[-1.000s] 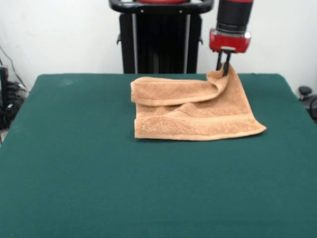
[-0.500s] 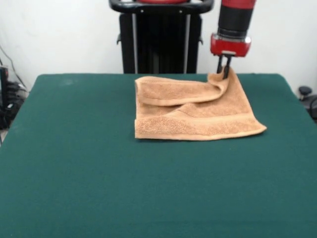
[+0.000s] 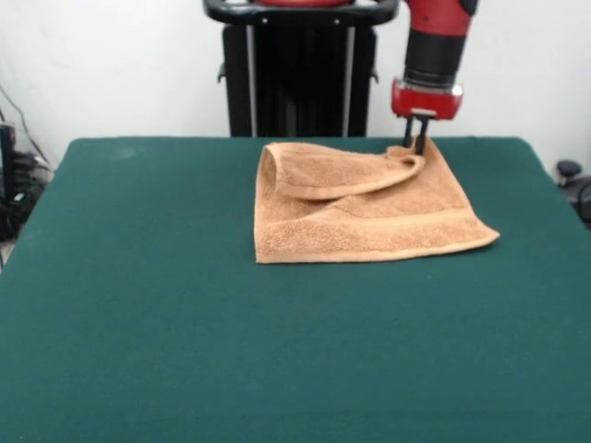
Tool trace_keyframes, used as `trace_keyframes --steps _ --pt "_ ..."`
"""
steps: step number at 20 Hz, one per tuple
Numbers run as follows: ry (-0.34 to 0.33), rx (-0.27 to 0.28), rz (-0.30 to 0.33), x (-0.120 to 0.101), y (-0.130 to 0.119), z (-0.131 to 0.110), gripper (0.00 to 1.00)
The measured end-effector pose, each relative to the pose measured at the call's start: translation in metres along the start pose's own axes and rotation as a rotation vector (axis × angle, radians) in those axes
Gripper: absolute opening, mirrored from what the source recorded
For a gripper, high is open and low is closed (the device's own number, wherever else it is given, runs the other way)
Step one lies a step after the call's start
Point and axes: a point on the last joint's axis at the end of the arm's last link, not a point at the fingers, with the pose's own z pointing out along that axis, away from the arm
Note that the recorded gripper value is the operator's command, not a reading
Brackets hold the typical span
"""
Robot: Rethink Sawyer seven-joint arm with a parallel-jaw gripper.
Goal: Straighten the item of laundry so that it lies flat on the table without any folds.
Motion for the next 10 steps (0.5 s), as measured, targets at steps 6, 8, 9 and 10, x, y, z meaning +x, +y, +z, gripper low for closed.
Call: trace_keyframes --steps 6,8,9,10 --pt "-0.019 -0.005 0.052 0.015 -0.006 -0.005 0.0" --pt "-0.009 -0.005 0.063 0.023 -0.009 -0.008 0.0" --pt "-0.006 -0.006 0.065 0.026 -0.01 -0.009 0.0" --pt "0.004 -0.006 0.067 0.032 -0.012 -0.011 0.0"
